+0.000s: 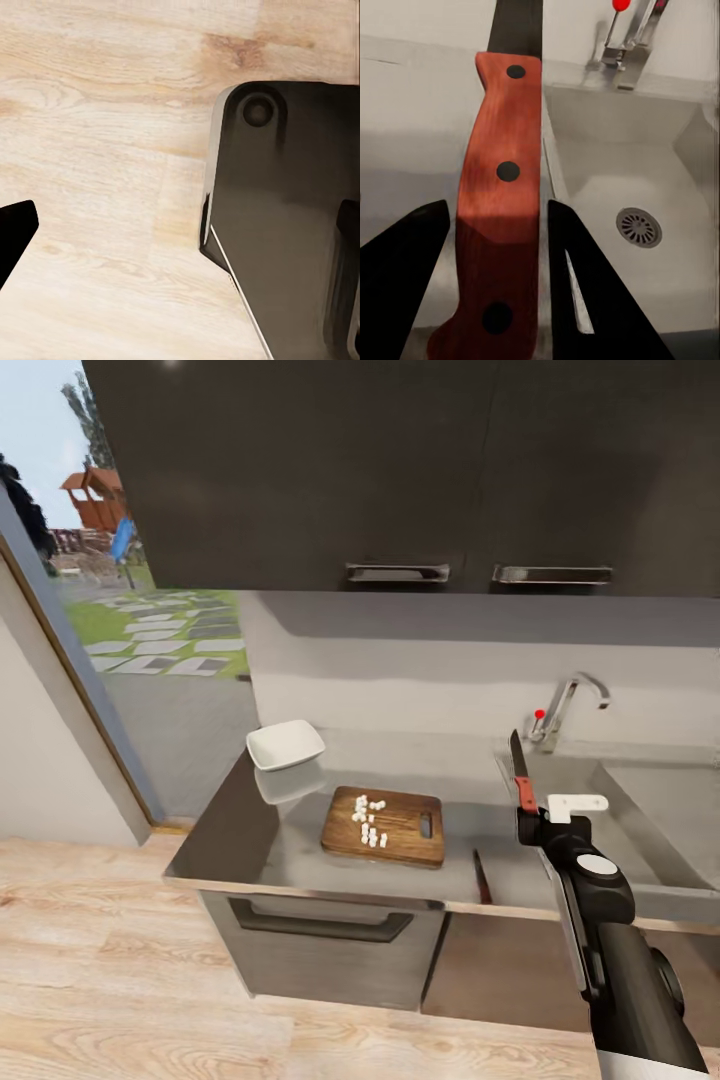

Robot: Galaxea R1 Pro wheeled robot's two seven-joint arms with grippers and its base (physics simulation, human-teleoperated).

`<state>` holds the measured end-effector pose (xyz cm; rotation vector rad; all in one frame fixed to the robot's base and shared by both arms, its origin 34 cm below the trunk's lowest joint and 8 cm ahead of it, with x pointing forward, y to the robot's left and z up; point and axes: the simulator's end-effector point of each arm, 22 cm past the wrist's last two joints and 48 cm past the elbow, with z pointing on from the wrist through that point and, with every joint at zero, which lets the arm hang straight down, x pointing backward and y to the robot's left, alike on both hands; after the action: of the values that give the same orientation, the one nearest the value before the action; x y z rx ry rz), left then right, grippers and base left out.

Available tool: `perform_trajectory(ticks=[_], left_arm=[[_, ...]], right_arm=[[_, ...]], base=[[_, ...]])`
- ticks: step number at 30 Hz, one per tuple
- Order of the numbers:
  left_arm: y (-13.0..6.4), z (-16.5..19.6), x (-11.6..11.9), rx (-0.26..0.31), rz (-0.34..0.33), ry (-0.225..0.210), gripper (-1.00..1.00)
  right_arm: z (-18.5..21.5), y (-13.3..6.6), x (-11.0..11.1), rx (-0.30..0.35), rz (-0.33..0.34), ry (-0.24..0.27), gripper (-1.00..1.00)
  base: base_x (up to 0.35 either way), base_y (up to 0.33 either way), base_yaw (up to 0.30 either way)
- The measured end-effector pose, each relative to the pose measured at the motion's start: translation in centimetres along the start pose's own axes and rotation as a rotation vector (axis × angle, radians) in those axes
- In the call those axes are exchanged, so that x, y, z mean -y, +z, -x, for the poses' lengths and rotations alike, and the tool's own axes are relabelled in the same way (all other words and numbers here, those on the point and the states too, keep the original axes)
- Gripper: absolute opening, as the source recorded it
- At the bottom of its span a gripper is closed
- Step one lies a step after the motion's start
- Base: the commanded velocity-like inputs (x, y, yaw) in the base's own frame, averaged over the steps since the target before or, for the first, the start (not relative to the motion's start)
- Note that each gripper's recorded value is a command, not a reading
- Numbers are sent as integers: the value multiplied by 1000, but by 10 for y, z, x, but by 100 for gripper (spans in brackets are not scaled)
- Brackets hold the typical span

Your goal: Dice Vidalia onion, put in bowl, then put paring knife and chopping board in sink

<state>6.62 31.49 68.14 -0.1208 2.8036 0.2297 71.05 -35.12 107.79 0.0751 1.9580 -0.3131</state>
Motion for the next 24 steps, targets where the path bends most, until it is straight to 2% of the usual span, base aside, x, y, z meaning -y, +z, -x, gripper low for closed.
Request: perform_trajectory(ticks=[5, 8, 11, 14, 17, 19, 24], left_arm=[[0, 0, 0, -1, 0, 0, 100], [0, 0, 0, -1, 0, -1, 100], [0, 0, 0, -2, 1, -1, 100], [0, 0, 0, -2, 0, -1, 100], [0, 0, 0, -2, 0, -1, 100], [0, 0, 0, -1, 0, -1, 100], [0, 0, 0, 0, 1, -1, 100]], right_arm=[[-6, 2, 1, -18, -3, -1, -100], [-27, 12, 3, -70, -5, -18, -100], [-35, 26, 16, -106, -19, -43, -100], [-58, 54, 11, -199, -1, -46, -100], [-70, 73, 11, -259, 13, -35, -100], [-74, 78, 14, -274, 22, -10, -100], [-92, 88, 19, -334, 29, 7, -100]], base=[[3, -304, 0], [0, -305, 0], [0, -305, 0], [0, -305, 0], [25, -304, 0], [148, -281, 0], [268, -202, 0]])
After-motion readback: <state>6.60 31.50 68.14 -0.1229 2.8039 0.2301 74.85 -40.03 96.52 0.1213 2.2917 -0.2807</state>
